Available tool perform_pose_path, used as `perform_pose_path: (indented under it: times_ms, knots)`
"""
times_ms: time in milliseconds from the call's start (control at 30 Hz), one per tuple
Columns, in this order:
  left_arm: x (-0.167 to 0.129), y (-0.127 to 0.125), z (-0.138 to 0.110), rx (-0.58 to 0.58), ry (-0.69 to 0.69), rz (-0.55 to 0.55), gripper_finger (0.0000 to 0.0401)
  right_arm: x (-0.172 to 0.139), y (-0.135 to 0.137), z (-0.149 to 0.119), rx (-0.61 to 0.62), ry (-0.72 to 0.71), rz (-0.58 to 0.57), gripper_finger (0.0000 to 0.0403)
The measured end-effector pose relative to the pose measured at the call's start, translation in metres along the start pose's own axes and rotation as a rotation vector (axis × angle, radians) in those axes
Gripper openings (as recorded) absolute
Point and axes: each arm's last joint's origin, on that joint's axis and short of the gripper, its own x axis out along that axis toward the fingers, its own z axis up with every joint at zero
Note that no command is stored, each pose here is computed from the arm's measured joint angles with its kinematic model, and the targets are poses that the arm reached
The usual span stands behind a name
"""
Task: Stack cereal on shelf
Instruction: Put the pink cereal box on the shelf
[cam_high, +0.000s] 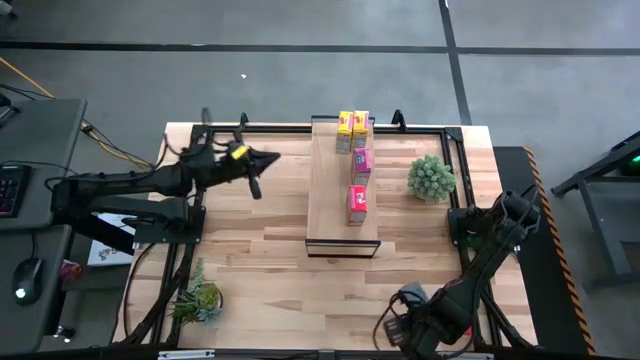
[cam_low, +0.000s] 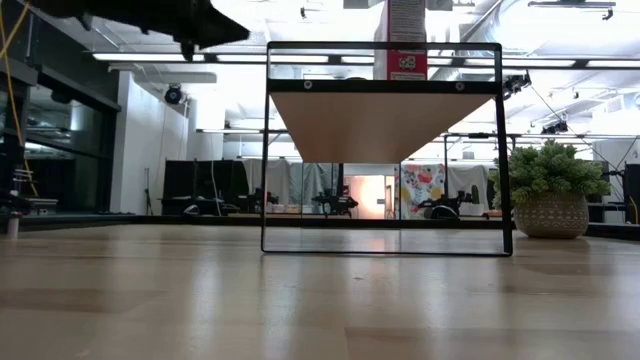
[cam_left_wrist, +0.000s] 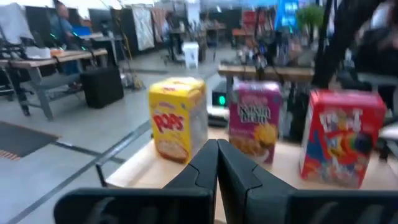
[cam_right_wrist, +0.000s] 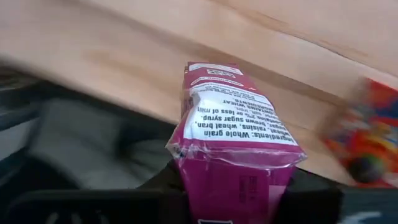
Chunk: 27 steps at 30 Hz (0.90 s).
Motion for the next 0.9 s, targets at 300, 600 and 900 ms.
perform_pose_path:
  times_ms: [300, 600, 900]
  knots:
    - [-0.028, 0.009, 0.007, -0.057, -0.097, -0.047, 0.0000, -0.126, 0.065, 0.041, -0.497, -0.522, 0.477, 0.0095]
    - [-0.029, 0.006, 0.006, -0.054, -0.087, -0.098, 0.0000, -0.237, 0.067, 0.162, -0.565, -0.916, 0.422, 0.0086]
    - [-0.029, 0.006, 0.007, -0.054, -0.097, -0.096, 0.0000, -0.214, 0.055, 0.278, -0.428, -0.750, 0.186, 0.0084]
